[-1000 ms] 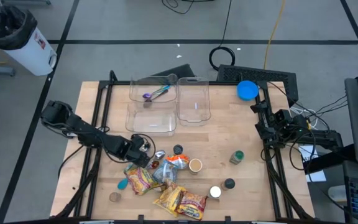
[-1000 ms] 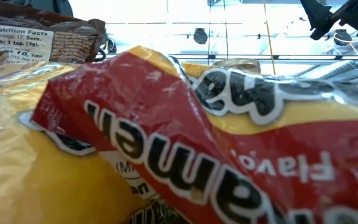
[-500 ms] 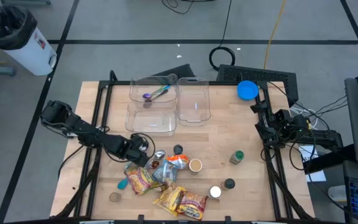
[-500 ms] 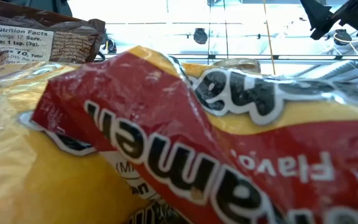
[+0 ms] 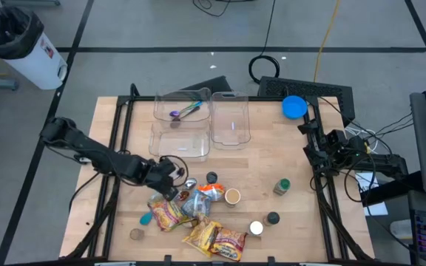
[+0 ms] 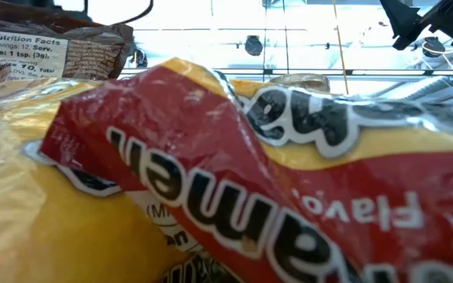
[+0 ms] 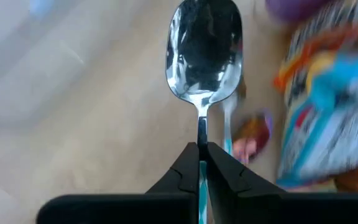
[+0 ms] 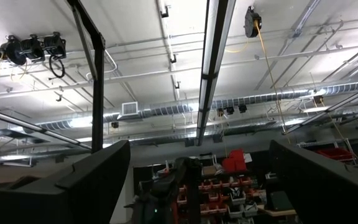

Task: Pick & Place Food Item
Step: Put the left green patterned spoon into the top left transparent bin

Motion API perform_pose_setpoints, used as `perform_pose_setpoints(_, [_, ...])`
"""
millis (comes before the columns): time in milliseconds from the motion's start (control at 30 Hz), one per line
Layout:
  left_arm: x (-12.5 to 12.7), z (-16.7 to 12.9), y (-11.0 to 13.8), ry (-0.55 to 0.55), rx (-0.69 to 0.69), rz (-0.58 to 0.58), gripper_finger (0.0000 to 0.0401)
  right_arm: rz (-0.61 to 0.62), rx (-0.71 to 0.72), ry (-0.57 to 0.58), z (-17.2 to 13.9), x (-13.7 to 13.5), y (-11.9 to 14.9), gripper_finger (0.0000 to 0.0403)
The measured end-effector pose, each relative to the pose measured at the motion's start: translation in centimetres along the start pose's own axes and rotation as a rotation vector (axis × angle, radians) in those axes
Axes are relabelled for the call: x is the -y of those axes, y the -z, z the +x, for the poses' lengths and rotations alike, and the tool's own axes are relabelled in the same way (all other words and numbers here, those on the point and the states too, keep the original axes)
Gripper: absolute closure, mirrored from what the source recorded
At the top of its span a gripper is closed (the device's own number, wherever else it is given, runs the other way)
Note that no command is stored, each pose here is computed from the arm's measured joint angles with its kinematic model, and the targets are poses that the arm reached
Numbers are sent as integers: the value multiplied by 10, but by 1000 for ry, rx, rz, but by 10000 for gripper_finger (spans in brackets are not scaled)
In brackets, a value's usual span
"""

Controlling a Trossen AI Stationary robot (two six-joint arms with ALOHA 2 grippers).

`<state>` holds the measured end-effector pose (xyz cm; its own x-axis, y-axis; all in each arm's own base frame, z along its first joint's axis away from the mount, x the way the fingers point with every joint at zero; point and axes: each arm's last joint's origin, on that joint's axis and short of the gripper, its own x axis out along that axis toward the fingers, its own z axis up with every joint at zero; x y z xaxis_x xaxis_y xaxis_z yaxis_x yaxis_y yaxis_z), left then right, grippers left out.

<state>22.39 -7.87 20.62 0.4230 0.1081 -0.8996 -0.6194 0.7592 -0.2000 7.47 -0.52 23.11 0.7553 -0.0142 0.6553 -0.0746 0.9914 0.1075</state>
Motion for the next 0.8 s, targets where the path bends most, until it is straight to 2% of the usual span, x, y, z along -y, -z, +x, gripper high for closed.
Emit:
perform_pose_setpoints(167, [4, -20, -33, -21, 156, 45, 383, 0, 0, 0, 0, 0, 0, 23])
perform_pose_setpoints(367, [-12, -40, -86, -67, 276, 155, 393, 0, 0, 0, 0, 0, 0, 23])
perform_pose_setpoints(567, [-54, -47, -135, -170, 323, 284, 383, 0, 0, 0, 0, 0, 0, 23])
perform_pose_setpoints(800, [-120, -48, -182, -154, 416, 255, 390, 0, 0, 0, 0, 0, 0, 23])
